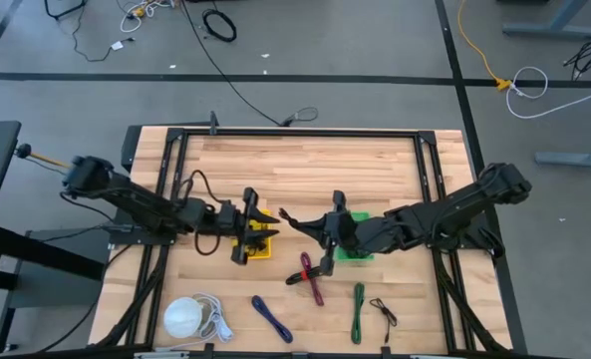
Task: Pick & Place USB Port
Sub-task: Put the black charger cable into the yellow bin
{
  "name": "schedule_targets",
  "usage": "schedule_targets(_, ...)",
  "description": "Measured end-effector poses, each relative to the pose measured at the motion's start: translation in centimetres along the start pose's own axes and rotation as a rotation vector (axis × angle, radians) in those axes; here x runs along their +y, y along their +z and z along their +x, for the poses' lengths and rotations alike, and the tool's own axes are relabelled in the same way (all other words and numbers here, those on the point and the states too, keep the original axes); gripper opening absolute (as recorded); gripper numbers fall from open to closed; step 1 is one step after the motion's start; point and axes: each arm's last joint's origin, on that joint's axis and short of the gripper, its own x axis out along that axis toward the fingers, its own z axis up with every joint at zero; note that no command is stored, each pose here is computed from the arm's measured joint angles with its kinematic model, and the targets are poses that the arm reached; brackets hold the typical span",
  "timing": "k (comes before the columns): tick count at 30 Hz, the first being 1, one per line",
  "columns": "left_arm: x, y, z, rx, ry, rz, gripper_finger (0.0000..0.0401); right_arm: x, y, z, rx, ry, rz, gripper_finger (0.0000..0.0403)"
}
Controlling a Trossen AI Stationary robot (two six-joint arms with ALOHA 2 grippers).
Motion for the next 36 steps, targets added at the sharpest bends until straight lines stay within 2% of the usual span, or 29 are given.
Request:
schedule_targets(5, -0.5, 0.3, 2.2, -0.02, -0.03, 0.025, 0.0115, 0.4, -0.4, 0.9, -0.011, 0.016, 0.008, 0.0001)
schedule_targets(12, -1.0, -0.4, 4.3, 0.029, -0.055, 0.053, 0.0115, 0.6, -0.8, 1.4, 0.004, 0.037, 0.0, 0.0001)
schedule_targets(32, -1.1, -0.3, 4.5, 0.011, -0.066, 0.054, 0.0115, 1.2, -1.9, 1.9, 0.072, 0.056, 0.011, 0.0001)
schedule_targets(36, -1.1, 0.2, 4.5, -0.03, -0.065, 0.047, 0.0115, 1.4, -2.5, 1.9, 0.107, 0.068, -0.009, 0.0002)
